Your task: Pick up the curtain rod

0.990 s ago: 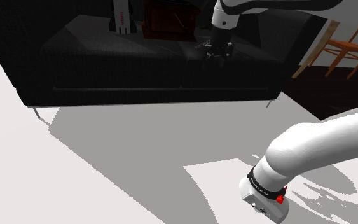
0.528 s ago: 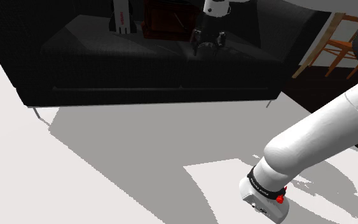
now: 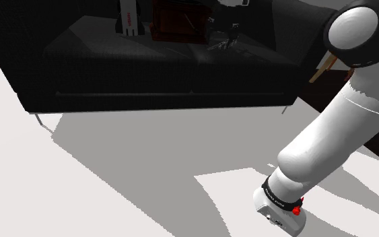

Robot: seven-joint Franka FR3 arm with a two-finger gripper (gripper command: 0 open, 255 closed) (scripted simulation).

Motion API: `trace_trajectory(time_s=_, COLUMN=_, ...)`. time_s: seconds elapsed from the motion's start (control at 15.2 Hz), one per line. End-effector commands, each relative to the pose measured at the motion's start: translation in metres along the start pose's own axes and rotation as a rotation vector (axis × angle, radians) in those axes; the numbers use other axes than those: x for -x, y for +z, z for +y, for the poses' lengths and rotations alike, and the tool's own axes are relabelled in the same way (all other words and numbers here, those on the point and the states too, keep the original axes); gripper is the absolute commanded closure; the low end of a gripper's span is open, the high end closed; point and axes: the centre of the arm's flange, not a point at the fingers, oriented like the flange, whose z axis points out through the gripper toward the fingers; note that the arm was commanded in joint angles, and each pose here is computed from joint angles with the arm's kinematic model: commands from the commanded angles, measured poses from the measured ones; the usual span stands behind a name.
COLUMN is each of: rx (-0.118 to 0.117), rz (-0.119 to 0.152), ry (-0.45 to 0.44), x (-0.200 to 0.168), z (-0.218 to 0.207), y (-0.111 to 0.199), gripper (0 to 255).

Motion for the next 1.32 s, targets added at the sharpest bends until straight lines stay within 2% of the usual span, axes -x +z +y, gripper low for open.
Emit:
trace_trajectory(time_s=0.0, rx=-0.006, rz=0.008, ry=0.103, x=-0.024, z=0.004, y=-0.006, gripper=0)
trace_trajectory(time_s=0.33, rx=-0.021, rz=0.028, ry=0.349, x=-0.081, z=0.024, y=-0.022, gripper=0)
trace_trajectory(time_s=0.4, rx=-0.023, rz=0.030, ry=0.375, x=-0.087, z=0.027, y=-0.023, gripper=0)
trace_trajectory(time_s=0.99, rx=-0.023, rz=0.030, ry=0.375, x=-0.084, z=0.028, y=0.017, gripper=0)
trace_trajectory(time_s=1.06, rx=-0.023, rz=0.030, ry=0.375, x=-0.084, z=0.027, y=0.017, gripper=255)
trace_trajectory(time_s=1.25, rx=-0.023, rz=0.030, ry=0.375, x=-0.084, z=0.027, y=0.017, gripper=255)
